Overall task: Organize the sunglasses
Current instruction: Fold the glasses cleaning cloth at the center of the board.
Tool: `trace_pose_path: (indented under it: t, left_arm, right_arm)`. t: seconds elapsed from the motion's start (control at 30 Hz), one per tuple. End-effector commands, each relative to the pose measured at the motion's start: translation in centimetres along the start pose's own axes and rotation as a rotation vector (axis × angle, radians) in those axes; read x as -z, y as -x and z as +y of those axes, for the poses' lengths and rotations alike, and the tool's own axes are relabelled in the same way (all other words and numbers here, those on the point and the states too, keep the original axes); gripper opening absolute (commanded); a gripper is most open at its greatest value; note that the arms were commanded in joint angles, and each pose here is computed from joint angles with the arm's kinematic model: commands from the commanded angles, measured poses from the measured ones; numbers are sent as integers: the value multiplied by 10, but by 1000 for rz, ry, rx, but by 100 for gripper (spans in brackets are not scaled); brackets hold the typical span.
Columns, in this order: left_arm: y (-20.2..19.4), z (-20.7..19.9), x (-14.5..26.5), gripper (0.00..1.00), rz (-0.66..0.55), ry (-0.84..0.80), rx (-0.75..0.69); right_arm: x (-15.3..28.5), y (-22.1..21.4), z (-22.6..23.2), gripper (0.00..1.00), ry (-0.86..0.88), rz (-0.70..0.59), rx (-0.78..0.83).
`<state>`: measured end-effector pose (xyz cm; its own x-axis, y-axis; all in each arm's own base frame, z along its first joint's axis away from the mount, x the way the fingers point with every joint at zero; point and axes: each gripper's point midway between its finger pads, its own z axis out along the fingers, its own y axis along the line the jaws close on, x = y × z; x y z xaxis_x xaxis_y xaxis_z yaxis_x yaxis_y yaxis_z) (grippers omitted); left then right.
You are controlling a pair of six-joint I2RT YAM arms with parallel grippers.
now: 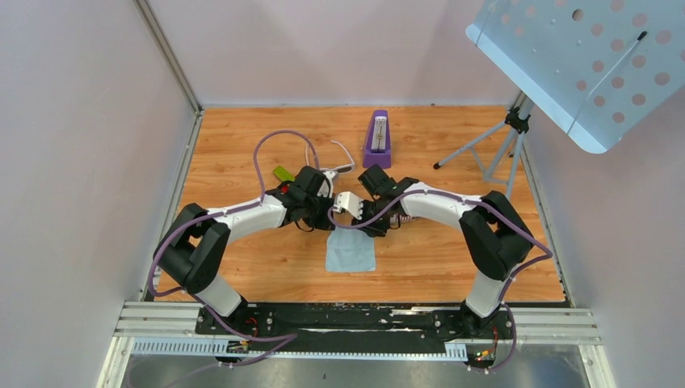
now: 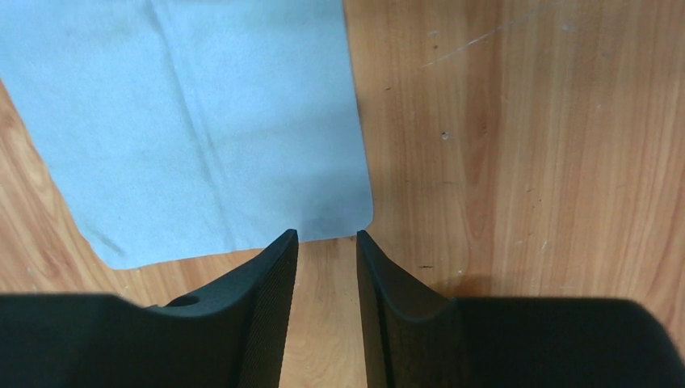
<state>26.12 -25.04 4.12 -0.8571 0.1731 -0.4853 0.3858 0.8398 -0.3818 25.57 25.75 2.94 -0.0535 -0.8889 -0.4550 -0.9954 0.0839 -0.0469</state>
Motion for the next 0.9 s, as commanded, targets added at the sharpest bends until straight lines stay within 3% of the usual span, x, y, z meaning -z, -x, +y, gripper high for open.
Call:
trace_pose_path:
  t: [0.0,0.43,0.87]
  left_arm:
    - [4,-7,3,0,-27,-21,20]
    - [3,-2,-7,0,-35,-4,72]
    - [-2,0,-11,0,-19,0,74]
  right_arm:
    - [13,18,-10,38,21,-104,-194]
    - [4,7,-14,30,79,-96,-482]
    - [-15,-7,-12,26,103,-27,-542]
